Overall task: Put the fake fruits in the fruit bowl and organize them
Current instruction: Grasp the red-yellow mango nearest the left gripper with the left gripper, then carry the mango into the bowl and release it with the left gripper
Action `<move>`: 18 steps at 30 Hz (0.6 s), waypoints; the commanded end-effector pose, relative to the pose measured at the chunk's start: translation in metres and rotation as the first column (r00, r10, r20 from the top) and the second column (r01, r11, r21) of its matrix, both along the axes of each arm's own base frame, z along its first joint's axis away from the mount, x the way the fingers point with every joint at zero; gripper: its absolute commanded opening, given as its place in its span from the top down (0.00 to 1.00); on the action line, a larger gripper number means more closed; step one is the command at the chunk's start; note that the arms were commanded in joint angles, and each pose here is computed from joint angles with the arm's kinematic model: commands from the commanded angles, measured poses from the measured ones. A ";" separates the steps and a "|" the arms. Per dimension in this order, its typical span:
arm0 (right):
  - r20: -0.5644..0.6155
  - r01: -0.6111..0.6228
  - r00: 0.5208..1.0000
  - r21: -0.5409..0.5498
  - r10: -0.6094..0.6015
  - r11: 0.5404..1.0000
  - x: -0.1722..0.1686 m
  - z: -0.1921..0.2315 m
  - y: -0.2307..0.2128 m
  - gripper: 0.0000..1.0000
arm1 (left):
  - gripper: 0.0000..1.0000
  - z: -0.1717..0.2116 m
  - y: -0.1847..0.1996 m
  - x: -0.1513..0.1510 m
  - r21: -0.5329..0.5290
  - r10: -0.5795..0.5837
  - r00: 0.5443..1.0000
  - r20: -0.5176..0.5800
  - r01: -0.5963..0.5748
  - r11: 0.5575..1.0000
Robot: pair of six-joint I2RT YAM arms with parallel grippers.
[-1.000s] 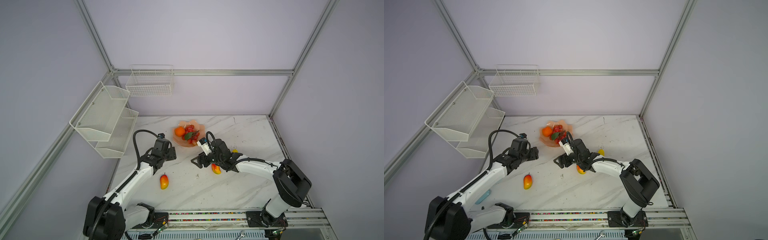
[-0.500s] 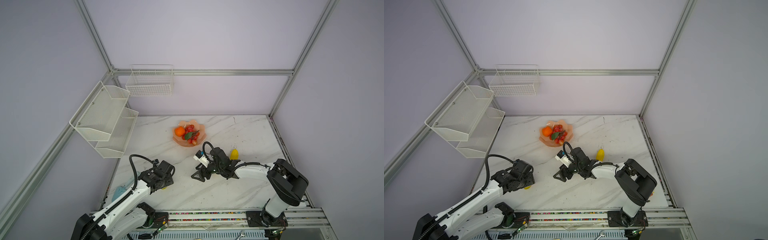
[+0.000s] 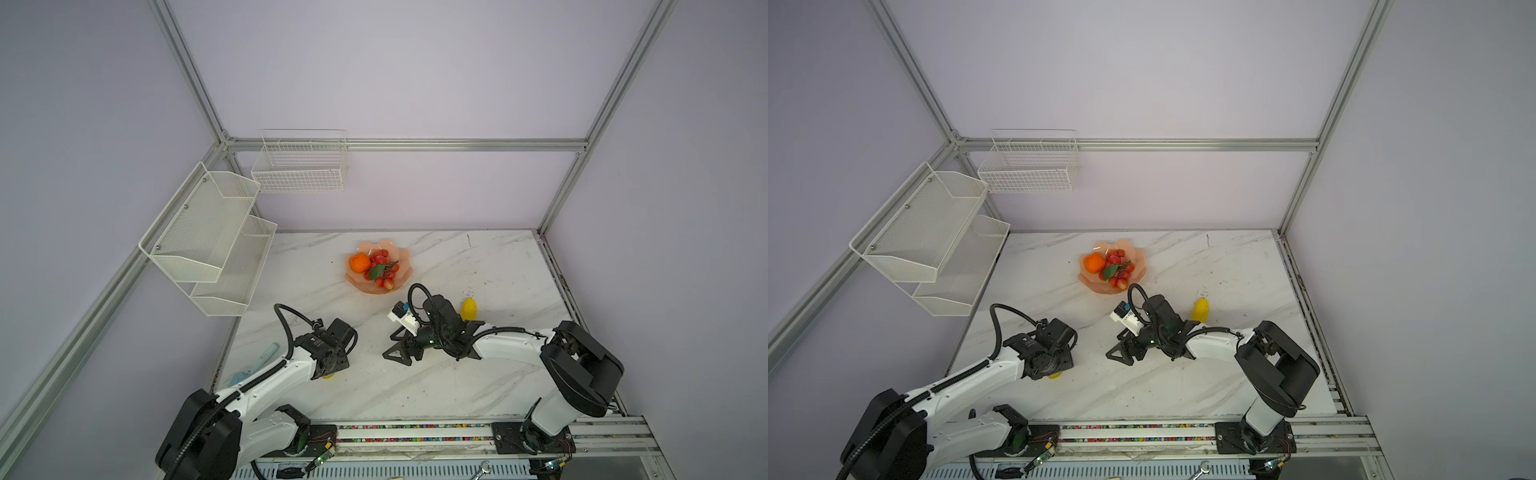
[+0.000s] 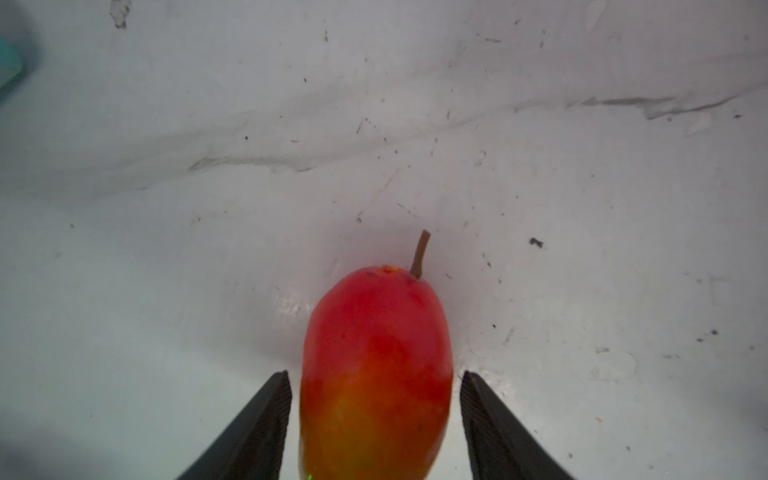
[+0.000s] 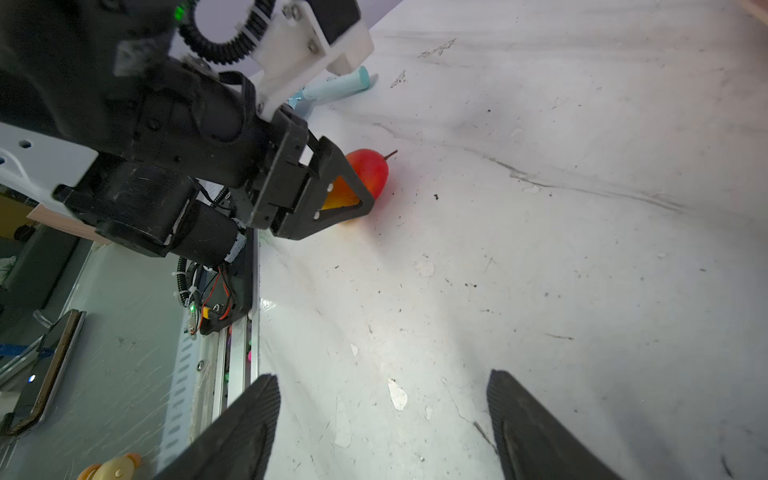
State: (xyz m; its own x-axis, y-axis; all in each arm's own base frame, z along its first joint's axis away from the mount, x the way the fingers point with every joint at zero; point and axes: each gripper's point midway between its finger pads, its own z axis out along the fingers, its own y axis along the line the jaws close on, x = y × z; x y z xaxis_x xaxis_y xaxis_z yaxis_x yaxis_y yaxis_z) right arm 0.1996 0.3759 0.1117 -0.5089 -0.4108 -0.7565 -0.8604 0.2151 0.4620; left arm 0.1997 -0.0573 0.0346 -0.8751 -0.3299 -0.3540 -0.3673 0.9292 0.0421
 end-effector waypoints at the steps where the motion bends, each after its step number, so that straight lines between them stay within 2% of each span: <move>1: 0.019 -0.042 0.999 0.018 0.042 0.999 -0.003 0.001 0.005 0.18 | 0.39 -0.002 -0.001 0.008 0.031 -0.042 0.999 0.012 0.042 0.999; 7: 0.038 -0.030 0.999 0.062 0.028 0.998 0.004 0.011 0.003 0.18 | 0.51 0.016 -0.003 0.018 0.030 -0.072 0.995 0.074 0.070 0.997; 12: 0.027 0.054 0.998 0.103 -0.057 0.993 0.025 0.022 -0.012 0.18 | 0.52 0.056 -0.013 0.040 0.015 -0.121 0.973 0.197 0.121 0.993; 15: 0.041 0.135 0.989 0.103 -0.140 0.985 0.041 0.026 -0.022 0.18 | 0.53 0.091 -0.027 0.064 -0.002 -0.167 0.936 0.310 0.177 0.984; 18: 0.052 0.243 0.968 0.077 -0.247 0.967 0.062 0.022 -0.033 0.18 | 0.53 0.125 -0.048 0.096 0.004 -0.230 0.870 0.437 0.254 0.967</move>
